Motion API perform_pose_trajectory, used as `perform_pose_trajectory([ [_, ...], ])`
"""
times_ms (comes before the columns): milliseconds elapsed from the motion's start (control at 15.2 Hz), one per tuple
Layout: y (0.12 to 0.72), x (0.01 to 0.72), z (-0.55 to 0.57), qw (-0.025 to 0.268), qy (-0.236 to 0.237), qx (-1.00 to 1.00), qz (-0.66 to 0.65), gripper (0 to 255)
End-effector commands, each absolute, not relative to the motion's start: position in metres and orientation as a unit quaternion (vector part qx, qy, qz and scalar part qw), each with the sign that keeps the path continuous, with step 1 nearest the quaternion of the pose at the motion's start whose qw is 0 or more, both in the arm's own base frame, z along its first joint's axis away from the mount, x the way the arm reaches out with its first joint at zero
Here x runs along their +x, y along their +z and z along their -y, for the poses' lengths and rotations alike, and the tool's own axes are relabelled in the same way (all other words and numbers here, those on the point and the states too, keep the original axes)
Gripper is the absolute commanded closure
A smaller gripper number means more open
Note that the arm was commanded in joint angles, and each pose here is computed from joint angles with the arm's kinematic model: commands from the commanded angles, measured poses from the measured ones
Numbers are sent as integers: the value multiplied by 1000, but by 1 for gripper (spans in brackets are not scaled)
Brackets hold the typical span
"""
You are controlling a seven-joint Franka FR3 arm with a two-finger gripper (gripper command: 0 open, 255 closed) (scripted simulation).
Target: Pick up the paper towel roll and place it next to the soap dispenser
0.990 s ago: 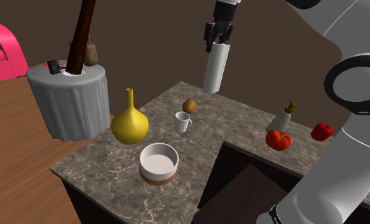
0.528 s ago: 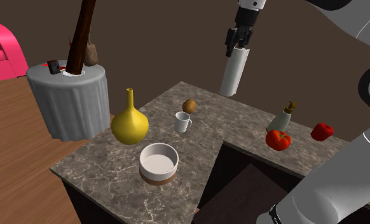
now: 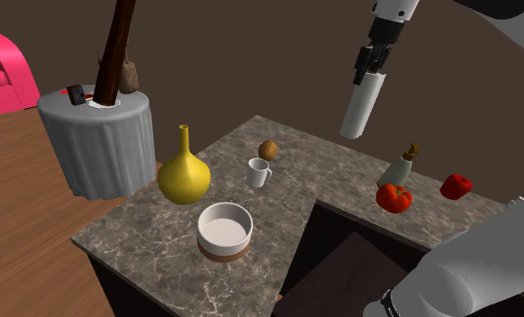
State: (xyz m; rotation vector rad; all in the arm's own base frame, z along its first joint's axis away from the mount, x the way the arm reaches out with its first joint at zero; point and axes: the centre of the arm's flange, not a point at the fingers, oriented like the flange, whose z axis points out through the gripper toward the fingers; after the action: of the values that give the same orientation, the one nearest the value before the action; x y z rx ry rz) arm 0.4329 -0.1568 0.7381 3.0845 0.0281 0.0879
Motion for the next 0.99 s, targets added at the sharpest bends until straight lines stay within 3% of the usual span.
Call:
perform_pose_trajectory([
  [0,738,415,180,28,28,999,-10,255],
  [924,738,309,331,28,28,999,-10,255],
])
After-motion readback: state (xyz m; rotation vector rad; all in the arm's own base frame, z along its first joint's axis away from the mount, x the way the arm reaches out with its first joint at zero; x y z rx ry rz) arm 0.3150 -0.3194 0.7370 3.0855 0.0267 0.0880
